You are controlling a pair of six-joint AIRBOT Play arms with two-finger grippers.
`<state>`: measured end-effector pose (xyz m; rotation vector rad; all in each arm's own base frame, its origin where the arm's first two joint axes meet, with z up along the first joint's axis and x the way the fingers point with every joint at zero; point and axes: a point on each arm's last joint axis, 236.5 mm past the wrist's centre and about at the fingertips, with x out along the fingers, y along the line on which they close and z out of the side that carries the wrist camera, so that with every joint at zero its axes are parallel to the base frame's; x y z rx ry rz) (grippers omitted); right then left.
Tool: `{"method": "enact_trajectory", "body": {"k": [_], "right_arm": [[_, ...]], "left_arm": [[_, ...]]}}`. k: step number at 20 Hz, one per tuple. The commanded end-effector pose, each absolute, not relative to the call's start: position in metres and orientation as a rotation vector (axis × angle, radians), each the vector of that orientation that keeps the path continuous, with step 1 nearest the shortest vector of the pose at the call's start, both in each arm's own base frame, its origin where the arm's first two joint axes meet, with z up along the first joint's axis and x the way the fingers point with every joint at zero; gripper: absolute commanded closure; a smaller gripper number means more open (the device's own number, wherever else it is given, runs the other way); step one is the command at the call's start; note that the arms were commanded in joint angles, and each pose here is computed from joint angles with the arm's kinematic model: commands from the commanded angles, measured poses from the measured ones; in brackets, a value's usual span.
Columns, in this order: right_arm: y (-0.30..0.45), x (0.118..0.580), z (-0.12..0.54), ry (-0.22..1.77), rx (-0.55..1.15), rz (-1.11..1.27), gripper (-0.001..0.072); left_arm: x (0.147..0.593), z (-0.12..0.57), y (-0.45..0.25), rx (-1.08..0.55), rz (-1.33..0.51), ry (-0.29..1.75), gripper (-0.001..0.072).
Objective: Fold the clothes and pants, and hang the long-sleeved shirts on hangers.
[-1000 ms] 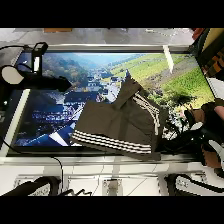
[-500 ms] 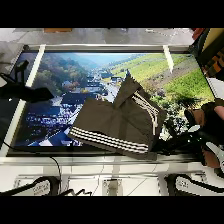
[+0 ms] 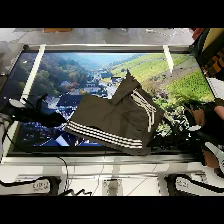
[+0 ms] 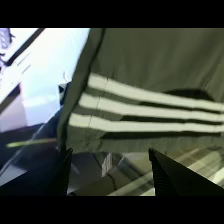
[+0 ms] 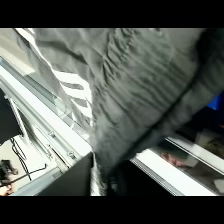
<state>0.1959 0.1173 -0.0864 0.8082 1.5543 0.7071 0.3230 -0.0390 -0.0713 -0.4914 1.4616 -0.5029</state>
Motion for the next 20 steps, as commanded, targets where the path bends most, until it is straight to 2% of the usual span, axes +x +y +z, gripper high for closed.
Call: {"method": "enact_trajectory", "body": {"k": [1,7,10,20], "right_arm": [[0.12,0.203,-0.083,1.511,0.805,0.727,0.0678],[0.113,0.216,-0.079,1.435,0.735,0.688,0.0687],[0.112,0.217,-0.078,1.424,0.724,0.684,0.0686],[0.111,0.219,-0.08,1.429,0.739,0.657,0.0687]], "left_arm": [[0.298,-0.103,-0.059,-0.527,-0.536,1.532,0.0144],[0.319,-0.119,-0.071,-0.456,-0.498,1.47,0.0156],[0.314,-0.112,-0.071,-0.437,-0.551,1.472,0.0156],[0.35,-0.091,-0.007,-0.471,-0.429,1.355,0.0156]]}}
